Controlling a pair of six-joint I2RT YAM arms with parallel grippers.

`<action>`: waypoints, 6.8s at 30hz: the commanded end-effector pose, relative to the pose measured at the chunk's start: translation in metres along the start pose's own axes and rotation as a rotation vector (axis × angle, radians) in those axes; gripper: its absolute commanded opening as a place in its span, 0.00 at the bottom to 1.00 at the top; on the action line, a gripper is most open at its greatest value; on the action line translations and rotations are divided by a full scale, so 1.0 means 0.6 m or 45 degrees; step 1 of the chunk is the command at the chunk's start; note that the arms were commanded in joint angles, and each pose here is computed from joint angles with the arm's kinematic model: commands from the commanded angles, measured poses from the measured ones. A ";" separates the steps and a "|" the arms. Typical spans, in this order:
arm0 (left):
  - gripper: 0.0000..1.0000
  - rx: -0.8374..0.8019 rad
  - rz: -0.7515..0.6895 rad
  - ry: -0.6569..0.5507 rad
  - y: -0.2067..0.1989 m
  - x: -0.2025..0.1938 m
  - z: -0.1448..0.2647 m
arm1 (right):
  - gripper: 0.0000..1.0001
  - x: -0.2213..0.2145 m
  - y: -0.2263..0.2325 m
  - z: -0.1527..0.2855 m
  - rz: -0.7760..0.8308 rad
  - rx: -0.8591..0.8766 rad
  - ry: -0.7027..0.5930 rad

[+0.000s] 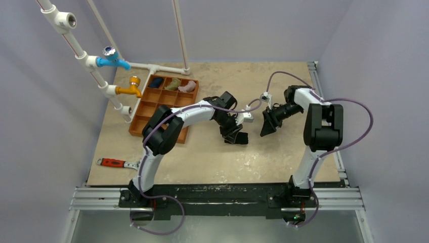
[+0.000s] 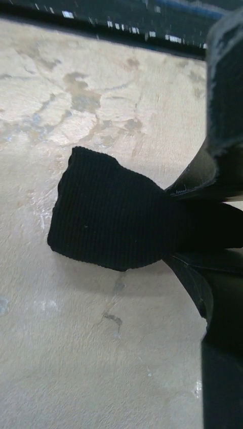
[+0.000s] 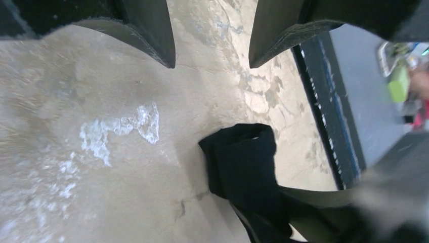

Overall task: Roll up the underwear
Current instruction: Roll the underwear to the center of the board, then pick up the underwear from the center of the board, then move the storage box to the center of the board, then place the underwear in the storage box.

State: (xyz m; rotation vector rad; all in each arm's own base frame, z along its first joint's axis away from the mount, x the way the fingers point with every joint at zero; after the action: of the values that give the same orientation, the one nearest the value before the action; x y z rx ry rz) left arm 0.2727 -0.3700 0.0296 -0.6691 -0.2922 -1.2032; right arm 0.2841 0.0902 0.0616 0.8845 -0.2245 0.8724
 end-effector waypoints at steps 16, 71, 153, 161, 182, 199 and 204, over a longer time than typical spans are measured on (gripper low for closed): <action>0.00 -0.536 0.680 0.262 0.004 -0.062 -0.024 | 0.59 0.098 0.066 -0.017 0.661 -0.727 -0.005; 0.00 -0.874 0.940 0.211 -0.049 -0.044 -0.016 | 0.59 0.018 0.068 -0.221 1.077 -0.683 0.546; 0.37 0.189 0.653 0.176 0.015 -0.114 0.126 | 0.00 0.099 0.049 0.036 0.526 -0.986 -0.080; 0.37 0.042 0.577 0.227 -0.079 -0.082 0.066 | 0.00 0.076 0.030 0.060 0.451 -1.027 -0.075; 0.66 -0.075 0.501 -0.177 -0.109 0.024 0.197 | 0.00 0.105 0.009 0.115 0.473 -1.047 -0.066; 0.68 0.484 0.998 -0.213 0.137 -0.125 0.377 | 0.00 0.250 0.065 -0.008 0.906 -0.943 0.181; 0.68 0.578 1.042 -0.169 0.179 -0.153 0.375 | 0.00 0.263 0.062 -0.035 0.991 -0.910 0.291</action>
State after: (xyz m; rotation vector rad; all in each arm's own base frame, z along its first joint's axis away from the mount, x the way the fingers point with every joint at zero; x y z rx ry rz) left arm 0.3558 -0.1514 0.1234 -0.4741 -0.3209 -0.2972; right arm 0.3431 0.2021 0.1354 0.0643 -0.6500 1.3928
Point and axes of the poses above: each gripper's point midway between its finger pads, its own z axis back along the fingers, its own y axis along the line the jaws close on, x = y × z, the point moved 1 cm from there along z, back along the fingers, and after that the axes turned 7 degrees about z, right-handed, at the moved point
